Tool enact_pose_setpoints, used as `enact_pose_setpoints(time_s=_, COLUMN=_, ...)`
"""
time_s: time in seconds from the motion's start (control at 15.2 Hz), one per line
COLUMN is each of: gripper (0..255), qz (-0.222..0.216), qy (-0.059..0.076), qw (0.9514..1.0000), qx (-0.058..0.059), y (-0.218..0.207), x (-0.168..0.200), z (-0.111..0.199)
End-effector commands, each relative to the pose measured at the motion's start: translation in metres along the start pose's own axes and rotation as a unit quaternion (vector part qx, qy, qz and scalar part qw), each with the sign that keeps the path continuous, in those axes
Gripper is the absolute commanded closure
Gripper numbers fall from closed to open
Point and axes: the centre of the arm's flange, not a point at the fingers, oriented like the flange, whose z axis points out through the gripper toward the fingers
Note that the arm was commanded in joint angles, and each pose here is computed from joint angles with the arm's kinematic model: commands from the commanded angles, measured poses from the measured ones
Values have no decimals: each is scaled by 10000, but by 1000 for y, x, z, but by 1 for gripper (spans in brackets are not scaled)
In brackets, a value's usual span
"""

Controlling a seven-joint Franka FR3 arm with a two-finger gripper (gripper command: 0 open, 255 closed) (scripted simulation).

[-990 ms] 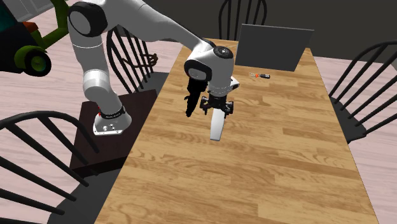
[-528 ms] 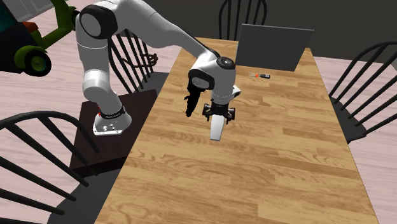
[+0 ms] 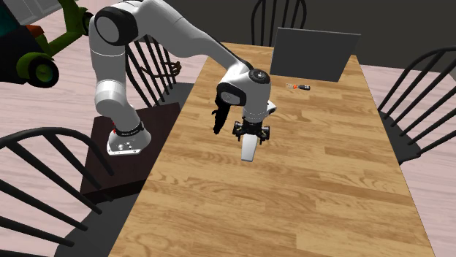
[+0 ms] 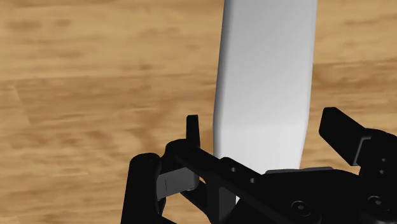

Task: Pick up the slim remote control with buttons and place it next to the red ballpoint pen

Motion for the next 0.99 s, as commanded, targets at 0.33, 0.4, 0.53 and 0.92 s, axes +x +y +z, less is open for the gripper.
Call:
enact_pose_setpoints(time_s=0.33, gripper=255, qz=0, qy=0, qw=10000, qx=0, y=0, x=0, z=0)
enact_pose_setpoints(time_s=0.4, gripper=255, qz=0, qy=0, qw=10000, qx=0, y=0, x=0, z=0)
enact_pose_setpoints(time_s=0.53, gripper=255, qz=0, qy=0, qw=10000, qx=0, y=0, x=0, z=0)
enact_pose_setpoints(time_s=0.92, gripper=255, qz=0, qy=0, qw=10000, qx=0, y=0, x=0, z=-21)
